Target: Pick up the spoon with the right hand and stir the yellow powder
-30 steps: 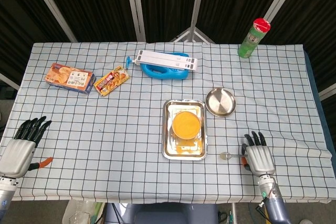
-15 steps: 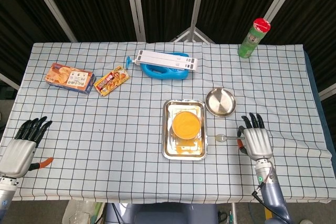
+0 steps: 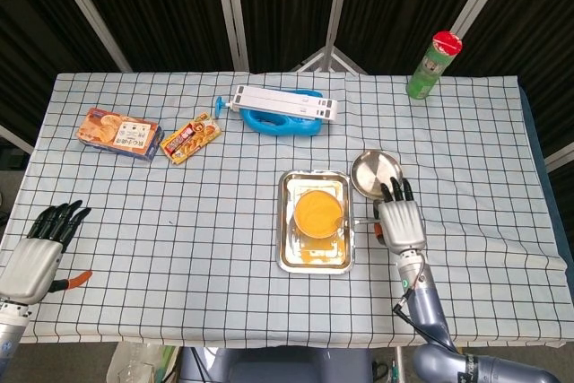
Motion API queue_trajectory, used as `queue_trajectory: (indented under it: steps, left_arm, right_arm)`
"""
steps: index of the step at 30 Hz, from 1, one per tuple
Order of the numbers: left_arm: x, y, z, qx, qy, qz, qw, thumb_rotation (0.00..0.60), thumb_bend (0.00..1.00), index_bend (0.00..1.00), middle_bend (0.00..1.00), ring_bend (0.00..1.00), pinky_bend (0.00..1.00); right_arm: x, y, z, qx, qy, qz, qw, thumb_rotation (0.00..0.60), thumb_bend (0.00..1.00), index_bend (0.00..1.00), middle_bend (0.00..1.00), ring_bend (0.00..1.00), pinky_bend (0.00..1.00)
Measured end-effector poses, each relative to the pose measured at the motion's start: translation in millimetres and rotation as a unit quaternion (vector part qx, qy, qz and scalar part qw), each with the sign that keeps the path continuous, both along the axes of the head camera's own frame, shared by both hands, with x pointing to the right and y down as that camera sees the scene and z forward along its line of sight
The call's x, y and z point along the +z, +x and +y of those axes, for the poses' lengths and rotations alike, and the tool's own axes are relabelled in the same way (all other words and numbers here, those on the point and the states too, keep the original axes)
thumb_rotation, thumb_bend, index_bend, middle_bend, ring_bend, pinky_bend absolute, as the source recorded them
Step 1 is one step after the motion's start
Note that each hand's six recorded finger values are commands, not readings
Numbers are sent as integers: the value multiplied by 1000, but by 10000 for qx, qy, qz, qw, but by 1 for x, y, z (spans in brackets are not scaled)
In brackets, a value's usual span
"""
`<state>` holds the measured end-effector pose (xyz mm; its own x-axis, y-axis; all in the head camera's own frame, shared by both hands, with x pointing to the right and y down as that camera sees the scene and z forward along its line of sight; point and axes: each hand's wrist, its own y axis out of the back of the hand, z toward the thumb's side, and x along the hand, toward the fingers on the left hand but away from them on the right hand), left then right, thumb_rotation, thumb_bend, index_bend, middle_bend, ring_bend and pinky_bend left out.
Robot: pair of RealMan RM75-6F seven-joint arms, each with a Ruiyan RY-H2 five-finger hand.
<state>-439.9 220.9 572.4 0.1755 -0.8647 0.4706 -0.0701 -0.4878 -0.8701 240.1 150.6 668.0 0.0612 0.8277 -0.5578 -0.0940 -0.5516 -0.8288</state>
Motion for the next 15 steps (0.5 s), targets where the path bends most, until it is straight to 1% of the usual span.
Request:
queue_trajectory:
  steps: [10,15]
  left_arm:
    - [-1,0,0,-27,-66,89,9999,600,0,0,0,0,0]
    - [-1,0,-1,-55,-95,123,9999,600,0,0,0,0,0]
  right_arm:
    - [8,-29,-15,-44,59,142,9999,600,478,555,181,0,0]
    - [14,-36,-18,-25,60,253,9997,600,478,555,181,0,0]
